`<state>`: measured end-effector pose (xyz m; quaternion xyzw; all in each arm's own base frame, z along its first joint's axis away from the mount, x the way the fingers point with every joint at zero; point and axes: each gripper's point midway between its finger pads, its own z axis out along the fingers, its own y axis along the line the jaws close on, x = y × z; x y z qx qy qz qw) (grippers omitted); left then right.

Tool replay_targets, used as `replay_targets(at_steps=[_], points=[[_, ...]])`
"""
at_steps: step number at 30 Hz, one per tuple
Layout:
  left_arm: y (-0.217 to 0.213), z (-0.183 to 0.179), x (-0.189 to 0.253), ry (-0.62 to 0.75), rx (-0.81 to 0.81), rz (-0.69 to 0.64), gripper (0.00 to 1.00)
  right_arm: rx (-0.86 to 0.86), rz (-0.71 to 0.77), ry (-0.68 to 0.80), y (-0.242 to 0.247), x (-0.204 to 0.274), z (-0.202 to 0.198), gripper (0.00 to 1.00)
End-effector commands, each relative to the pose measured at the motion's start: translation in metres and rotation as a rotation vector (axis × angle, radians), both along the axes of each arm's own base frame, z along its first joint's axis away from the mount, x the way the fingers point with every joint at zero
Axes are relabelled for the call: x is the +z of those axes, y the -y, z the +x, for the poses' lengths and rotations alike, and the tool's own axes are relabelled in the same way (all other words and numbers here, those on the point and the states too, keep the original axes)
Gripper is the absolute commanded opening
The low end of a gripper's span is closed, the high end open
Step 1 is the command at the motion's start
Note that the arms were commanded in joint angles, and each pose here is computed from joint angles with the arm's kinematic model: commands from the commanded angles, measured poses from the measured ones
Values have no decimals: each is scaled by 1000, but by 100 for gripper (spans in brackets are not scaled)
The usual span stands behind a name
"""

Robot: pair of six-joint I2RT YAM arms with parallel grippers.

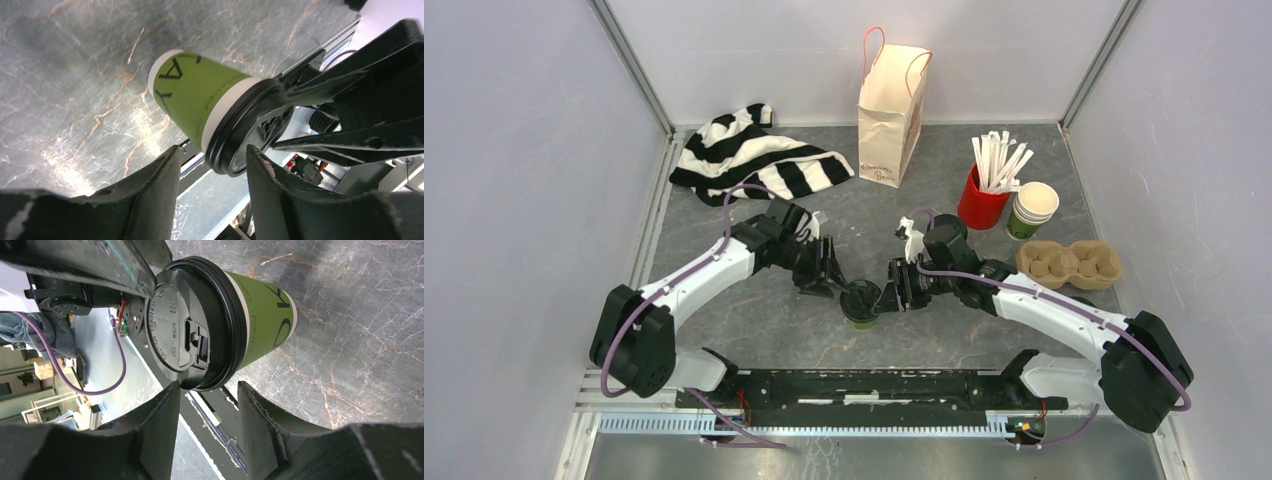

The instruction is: Pack the takeout coffee

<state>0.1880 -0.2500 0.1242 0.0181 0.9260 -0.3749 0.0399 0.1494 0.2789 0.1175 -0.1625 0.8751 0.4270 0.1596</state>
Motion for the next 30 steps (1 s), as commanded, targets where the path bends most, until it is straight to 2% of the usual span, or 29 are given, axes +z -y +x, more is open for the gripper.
replay_targets(at_steps=[1, 8, 14, 17, 19, 23, 25, 30], points=[[2, -12, 5, 26, -15, -68, 56, -51, -19, 92, -2, 11, 25, 50], [4, -26, 3, -1, 6, -109, 51, -52, -61, 133, 5, 9, 39, 50], [4, -34, 7, -16, -1, -128, 51, -55, -85, 152, 9, 11, 56, 51], [0, -33, 15, 14, 9, -106, 58, -35, -54, 154, 4, 22, 55, 56], [-4, -31, 24, 48, 28, -97, 68, -41, -23, 147, 3, 29, 52, 61], [-16, -24, 34, 83, 93, -75, 75, -84, 86, 104, 7, 36, 47, 64], [-25, -21, 35, 89, 135, -51, 72, -115, 125, 75, 10, 36, 47, 63], [-36, -22, 15, 21, 175, -3, 58, -124, 131, 32, 14, 25, 43, 57]])
